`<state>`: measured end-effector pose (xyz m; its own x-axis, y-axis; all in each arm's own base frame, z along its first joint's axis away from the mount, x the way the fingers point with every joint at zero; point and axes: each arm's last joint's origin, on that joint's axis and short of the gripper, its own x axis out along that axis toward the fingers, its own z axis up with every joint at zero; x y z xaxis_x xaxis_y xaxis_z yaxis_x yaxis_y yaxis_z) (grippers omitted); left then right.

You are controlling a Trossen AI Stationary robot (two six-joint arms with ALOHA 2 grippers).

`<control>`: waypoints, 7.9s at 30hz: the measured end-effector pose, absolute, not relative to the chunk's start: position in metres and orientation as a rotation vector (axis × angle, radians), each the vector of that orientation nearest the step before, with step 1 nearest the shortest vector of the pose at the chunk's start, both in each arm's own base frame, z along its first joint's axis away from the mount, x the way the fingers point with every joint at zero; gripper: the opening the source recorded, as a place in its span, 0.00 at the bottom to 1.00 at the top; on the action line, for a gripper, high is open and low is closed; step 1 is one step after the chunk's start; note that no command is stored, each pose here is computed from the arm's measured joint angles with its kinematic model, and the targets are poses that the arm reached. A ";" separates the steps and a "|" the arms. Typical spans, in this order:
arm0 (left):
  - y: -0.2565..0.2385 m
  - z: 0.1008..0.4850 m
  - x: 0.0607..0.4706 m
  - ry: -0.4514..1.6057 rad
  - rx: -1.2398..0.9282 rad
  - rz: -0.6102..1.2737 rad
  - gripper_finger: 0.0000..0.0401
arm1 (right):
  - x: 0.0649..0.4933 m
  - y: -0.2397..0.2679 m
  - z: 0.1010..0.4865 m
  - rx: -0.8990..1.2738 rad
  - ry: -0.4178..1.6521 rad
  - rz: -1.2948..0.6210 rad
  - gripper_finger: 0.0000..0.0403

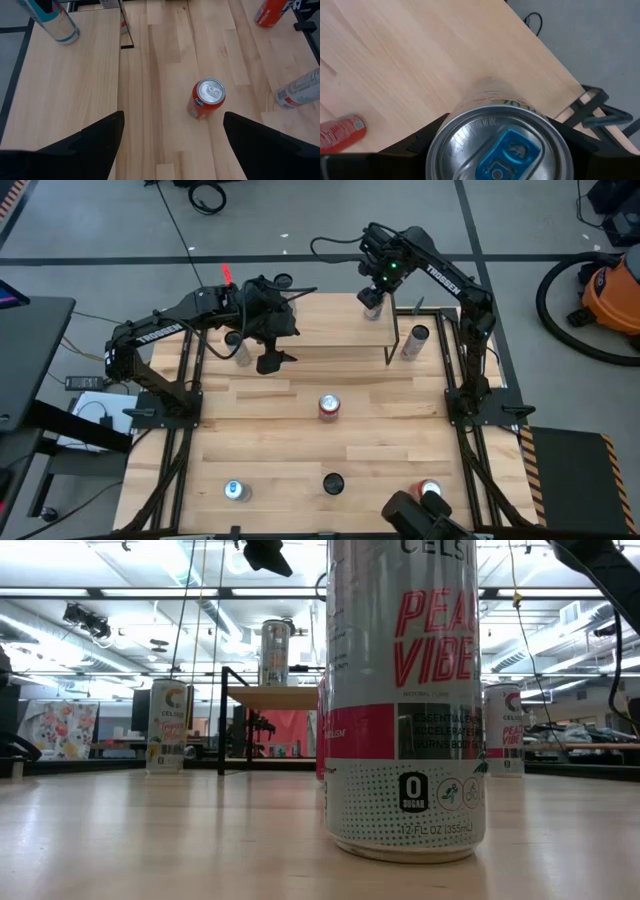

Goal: Place canned beverage on shelf
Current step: Put the top blue soda can on the shelf, then put the top white pink soda can on the shelf

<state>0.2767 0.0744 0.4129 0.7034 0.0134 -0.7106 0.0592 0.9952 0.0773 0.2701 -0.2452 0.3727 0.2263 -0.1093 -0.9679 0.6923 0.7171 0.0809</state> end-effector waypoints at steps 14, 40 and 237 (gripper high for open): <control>0.074 0.413 0.277 0.790 0.097 -0.026 0.88 | 0.266 -0.247 0.376 0.536 1.226 -0.618 0.70; 0.074 0.413 0.277 0.790 0.097 -0.026 0.88 | 0.272 -0.251 0.379 0.501 1.150 -0.629 0.71; 0.074 0.411 0.275 0.818 0.056 -0.016 0.88 | 0.151 -0.152 0.259 0.637 1.182 -1.006 0.84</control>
<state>0.2748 0.0739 0.4110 0.6834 0.0073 -0.7300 0.0358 0.9984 0.0435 0.1514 -0.1522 0.2594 0.0527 -0.3003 -0.9524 0.8923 0.4425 -0.0901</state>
